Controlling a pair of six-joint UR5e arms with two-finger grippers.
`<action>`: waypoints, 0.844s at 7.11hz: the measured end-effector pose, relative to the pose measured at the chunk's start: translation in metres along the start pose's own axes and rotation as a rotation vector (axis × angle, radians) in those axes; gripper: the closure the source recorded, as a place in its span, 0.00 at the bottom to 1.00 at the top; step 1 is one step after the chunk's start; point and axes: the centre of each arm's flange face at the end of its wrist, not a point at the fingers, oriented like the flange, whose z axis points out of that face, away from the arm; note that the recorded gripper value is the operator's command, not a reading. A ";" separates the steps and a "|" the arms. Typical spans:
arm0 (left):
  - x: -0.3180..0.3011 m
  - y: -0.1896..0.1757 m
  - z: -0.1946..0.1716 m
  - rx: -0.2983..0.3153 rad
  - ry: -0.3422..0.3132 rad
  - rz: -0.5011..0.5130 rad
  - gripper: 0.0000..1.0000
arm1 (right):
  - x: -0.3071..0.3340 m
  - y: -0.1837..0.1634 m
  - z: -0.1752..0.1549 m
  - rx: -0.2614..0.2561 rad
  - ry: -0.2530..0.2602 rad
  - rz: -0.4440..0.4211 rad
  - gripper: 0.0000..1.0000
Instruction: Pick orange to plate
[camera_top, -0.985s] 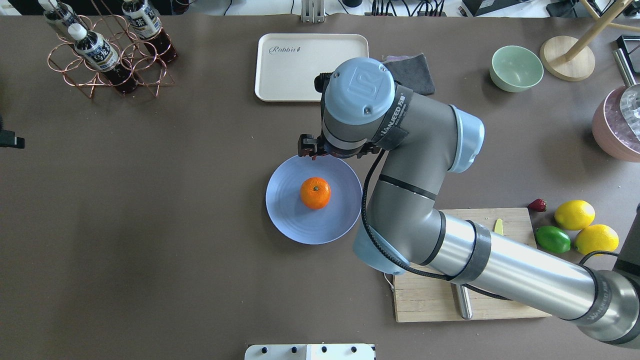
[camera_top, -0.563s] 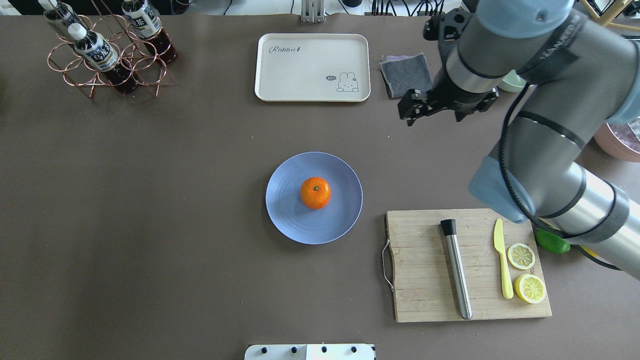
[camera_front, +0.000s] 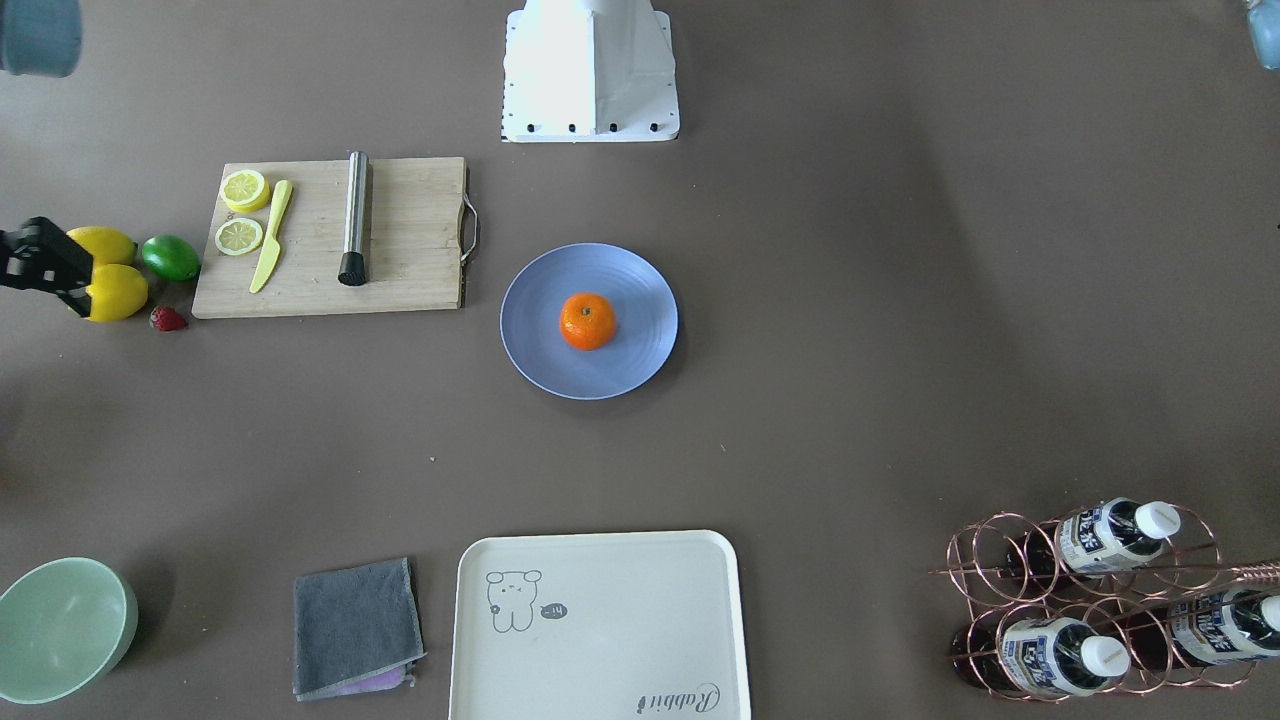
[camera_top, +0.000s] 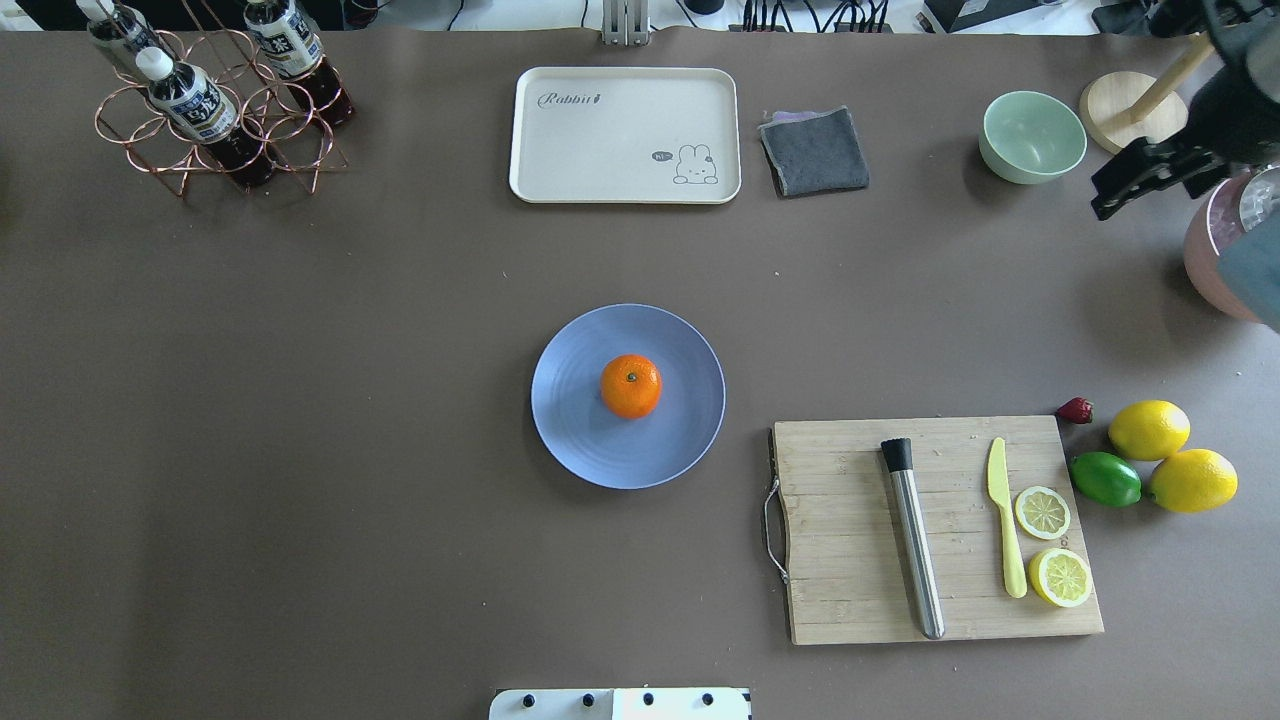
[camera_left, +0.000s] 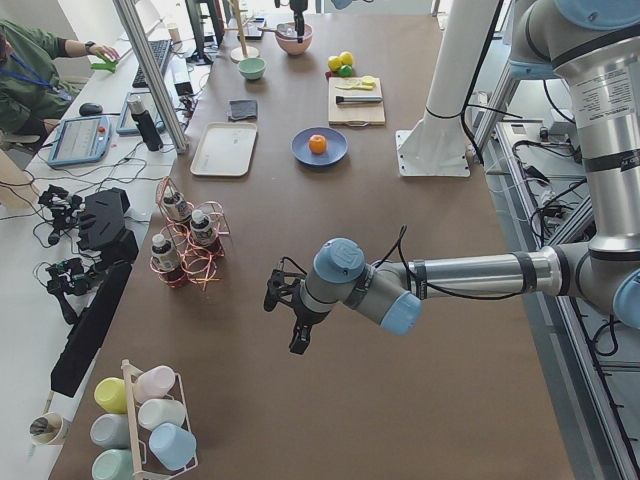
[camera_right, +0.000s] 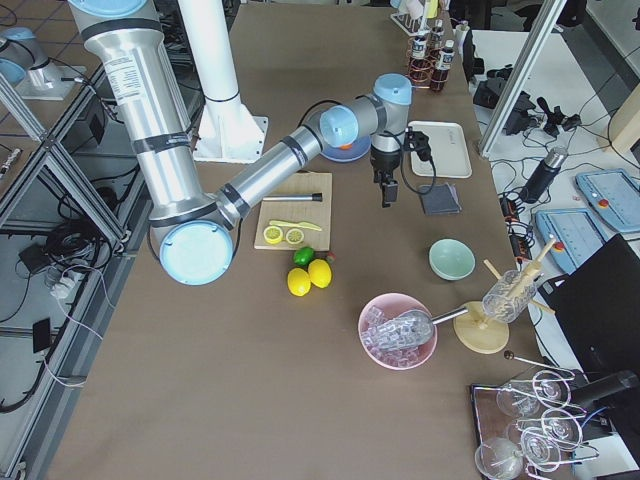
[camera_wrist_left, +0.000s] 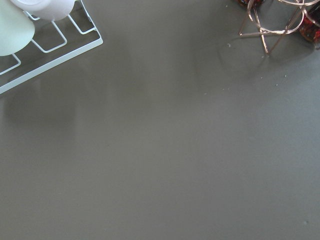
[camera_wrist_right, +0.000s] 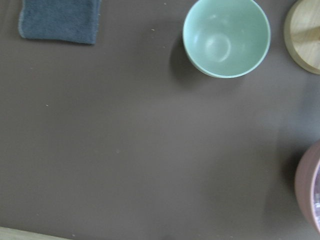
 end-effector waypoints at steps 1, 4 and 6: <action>-0.013 0.008 -0.004 -0.002 0.033 -0.017 0.02 | 0.081 0.019 -0.003 -0.013 -0.018 -0.007 0.00; -0.032 0.023 -0.013 0.007 0.054 -0.015 0.02 | 0.230 0.108 0.008 -0.041 -0.040 0.083 0.00; -0.032 0.025 -0.014 -0.005 0.053 -0.021 0.02 | 0.255 0.139 0.018 -0.044 -0.041 0.134 0.00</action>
